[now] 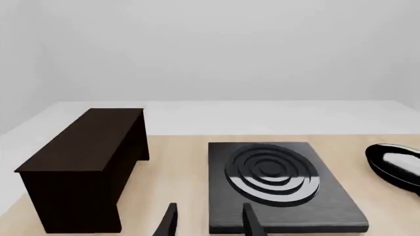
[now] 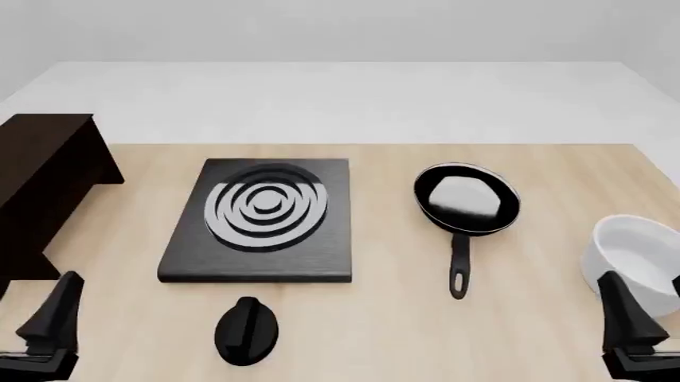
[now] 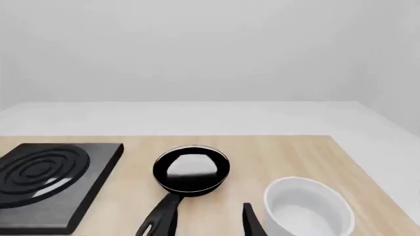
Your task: Put the frying pan on top of the cabinet.
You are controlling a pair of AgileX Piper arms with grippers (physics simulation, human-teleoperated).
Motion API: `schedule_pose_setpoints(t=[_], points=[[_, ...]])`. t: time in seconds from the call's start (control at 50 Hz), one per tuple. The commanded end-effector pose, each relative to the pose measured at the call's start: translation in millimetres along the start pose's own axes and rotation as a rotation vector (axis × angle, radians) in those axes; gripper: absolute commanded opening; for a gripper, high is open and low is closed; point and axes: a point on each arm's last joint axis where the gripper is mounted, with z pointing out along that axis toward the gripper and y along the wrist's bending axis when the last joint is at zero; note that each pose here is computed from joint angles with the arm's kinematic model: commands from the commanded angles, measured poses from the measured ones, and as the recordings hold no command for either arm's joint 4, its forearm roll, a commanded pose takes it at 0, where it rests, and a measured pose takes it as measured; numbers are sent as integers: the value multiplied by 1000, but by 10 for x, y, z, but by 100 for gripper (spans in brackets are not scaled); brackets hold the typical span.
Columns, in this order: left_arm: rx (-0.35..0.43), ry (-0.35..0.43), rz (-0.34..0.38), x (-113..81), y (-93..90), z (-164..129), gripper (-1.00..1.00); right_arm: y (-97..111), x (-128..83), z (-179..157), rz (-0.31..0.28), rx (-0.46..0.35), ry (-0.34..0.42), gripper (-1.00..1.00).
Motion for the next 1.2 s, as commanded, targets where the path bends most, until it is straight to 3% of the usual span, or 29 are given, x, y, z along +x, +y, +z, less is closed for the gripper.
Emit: schedule_pose_setpoints(t=[0.02, 0.44, 0.56, 0.7, 0.84, 0.9, 0.92, 1.02, 1.06, 1.12, 1.2], points=[[3, 6, 4, 14, -2, 6, 100, 1, 8, 6, -14, -3, 7, 100], [39, 33, -27, 2, -27, 133, 100, 5, 11, 22, -26, -9, 14, 100], [94, 7, -90, -179, -75, 240, 100, 4, 10, 21, -24, -8, 12, 100], [148, 2, -80, -284, -155, 495, 100, 3, 11, 18, -24, -6, 12, 100], [226, 38, -188, -293, -314, 815, 100, 2, 11, 13, -19, -4, 12, 100], [289, 43, -201, -319, -421, 867, 100, 1, 12, 12, -17, -3, 11, 100], [321, 48, -236, -324, -472, 874, 100, 1, 12, 11, -17, -2, 11, 100], [395, 30, -217, -377, -620, 954, 100, 1, 11, 11, -16, -2, 11, 100], [422, 70, -268, -378, -722, 1059, 100, 1, 11, 12, -17, -2, 11, 100], [434, 77, -283, -415, -775, 1124, 100, 1, 10, 15, -18, -1, 11, 100], [465, 143, -312, -367, -949, 1297, 100, 1, 11, 10, -20, -2, 11, 100]])
